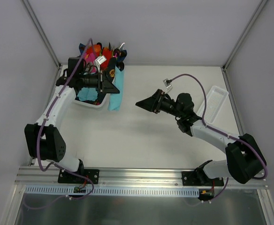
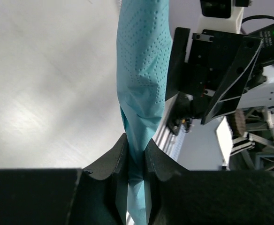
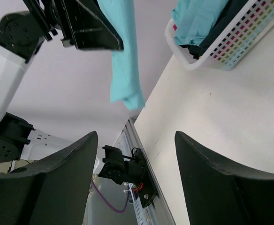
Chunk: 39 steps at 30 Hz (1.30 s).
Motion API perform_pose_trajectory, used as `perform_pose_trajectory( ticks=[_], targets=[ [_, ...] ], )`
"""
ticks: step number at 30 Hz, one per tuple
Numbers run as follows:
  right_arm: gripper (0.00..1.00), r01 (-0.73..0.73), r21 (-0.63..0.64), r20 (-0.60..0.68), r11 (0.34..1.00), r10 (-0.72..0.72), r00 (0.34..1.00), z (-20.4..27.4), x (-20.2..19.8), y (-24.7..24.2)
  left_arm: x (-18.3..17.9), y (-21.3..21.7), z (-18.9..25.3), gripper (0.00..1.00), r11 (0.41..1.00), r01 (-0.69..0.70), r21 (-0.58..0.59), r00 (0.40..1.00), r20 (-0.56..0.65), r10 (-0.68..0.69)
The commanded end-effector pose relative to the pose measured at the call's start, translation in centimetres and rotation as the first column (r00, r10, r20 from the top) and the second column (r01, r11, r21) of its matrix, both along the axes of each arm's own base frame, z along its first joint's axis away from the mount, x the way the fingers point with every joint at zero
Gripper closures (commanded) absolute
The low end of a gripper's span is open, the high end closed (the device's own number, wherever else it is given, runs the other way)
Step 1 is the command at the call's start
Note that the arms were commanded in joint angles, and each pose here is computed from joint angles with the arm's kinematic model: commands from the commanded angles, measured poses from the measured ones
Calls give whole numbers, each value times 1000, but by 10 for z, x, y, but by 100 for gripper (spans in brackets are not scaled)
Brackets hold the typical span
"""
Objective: Place the utensils on the paper napkin and roll it up
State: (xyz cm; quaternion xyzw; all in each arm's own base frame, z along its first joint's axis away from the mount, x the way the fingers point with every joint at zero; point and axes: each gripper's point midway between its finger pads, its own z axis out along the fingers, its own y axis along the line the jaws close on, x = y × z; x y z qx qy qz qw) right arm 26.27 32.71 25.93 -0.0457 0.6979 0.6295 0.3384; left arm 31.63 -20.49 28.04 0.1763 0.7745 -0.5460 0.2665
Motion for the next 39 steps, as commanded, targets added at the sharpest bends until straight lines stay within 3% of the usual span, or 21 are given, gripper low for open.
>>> perform_pose_trajectory(
  ticks=[1, 4, 5, 11, 12, 13, 39],
  targets=[
    [29, -3, -4, 52, 1000, 4, 999, 11, -3, -11, 18, 22, 11, 100, 998, 49, 43, 989, 138, -55],
    [22, -9, -22, 45, 1000, 10, 999, 6, -3, -12, 46, 44, 7, 100, 995, 31, 90, 989, 142, -44],
    [20, -9, -26, 40, 1000, 10, 999, 4, -3, -12, 56, 46, 21, 100, 992, 29, 122, 980, 193, -53],
    [4, -13, -36, 16, 999, 14, 1000, -4, -1, -10, 97, 85, -12, 100, 973, 11, 232, 984, 170, -52],
    [3, -15, -37, 15, 999, 15, 1000, -5, -1, -10, 105, 88, -3, 100, 970, 9, 244, 972, 226, -67],
    [1, -18, -38, 14, 999, 18, 1000, -5, -1, -9, 109, 92, -17, 100, 969, 20, 248, 983, 174, -65],
    [1, -25, -68, -42, 997, 22, 999, -26, 0, -8, 133, 107, -101, 100, 942, 82, 326, 992, 66, -109]
  ],
)
